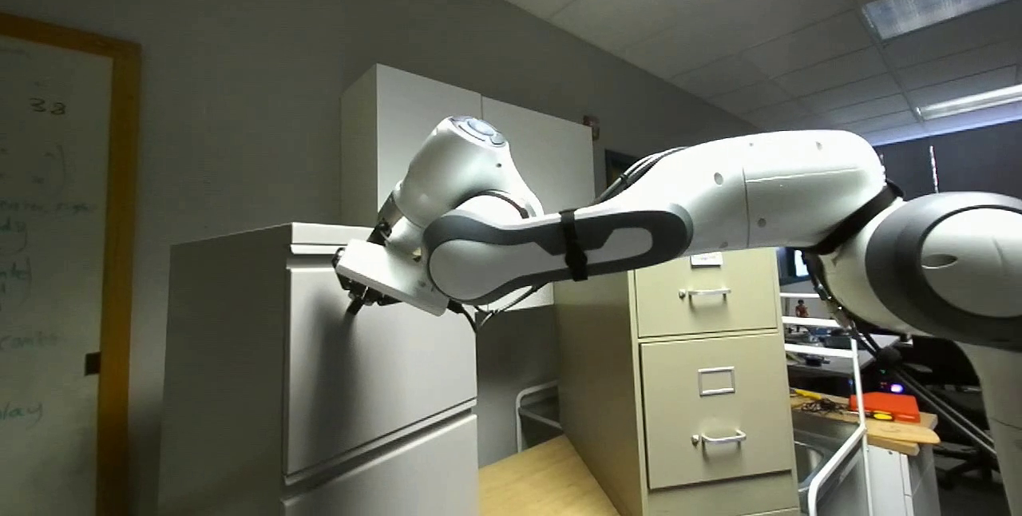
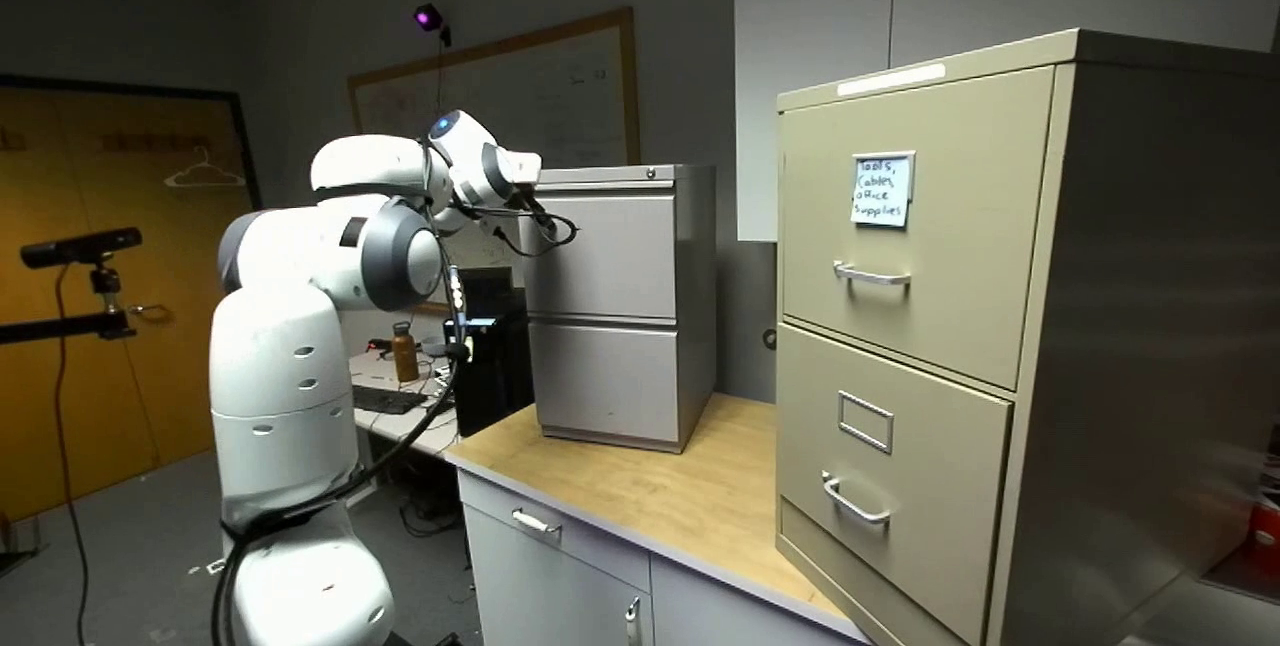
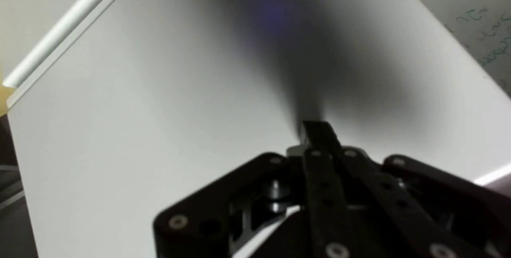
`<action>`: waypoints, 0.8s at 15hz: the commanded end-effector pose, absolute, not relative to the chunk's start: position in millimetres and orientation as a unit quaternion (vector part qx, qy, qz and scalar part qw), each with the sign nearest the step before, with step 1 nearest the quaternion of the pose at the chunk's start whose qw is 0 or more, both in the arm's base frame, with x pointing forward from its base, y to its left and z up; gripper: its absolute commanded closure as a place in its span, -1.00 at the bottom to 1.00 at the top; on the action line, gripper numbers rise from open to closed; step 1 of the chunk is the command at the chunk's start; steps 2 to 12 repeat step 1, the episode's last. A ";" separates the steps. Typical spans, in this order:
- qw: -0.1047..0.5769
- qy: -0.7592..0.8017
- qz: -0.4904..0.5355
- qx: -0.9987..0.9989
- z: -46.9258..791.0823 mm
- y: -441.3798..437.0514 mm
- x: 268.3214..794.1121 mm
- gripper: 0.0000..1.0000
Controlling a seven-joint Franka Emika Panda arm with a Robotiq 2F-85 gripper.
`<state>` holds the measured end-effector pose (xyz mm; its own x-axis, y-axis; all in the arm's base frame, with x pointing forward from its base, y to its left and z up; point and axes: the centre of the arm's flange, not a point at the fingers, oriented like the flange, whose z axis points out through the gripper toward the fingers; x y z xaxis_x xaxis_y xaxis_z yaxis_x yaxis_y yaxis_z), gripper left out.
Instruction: Close the top drawer
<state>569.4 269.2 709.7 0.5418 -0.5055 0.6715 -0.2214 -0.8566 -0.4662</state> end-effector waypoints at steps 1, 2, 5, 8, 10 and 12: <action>0.170 0.222 -0.422 -0.862 730.2 293.6 614.7 1.00; 0.170 0.222 -0.422 -0.862 730.2 293.6 614.7 1.00; 0.170 0.222 -0.422 -0.862 730.2 293.6 614.7 1.00; 0.170 0.222 -0.422 -0.862 730.2 293.6 614.7 1.00; 0.170 0.222 -0.422 -0.862 730.2 293.6 614.7 1.00; 0.170 0.222 -0.422 -0.862 730.2 293.6 614.7 1.00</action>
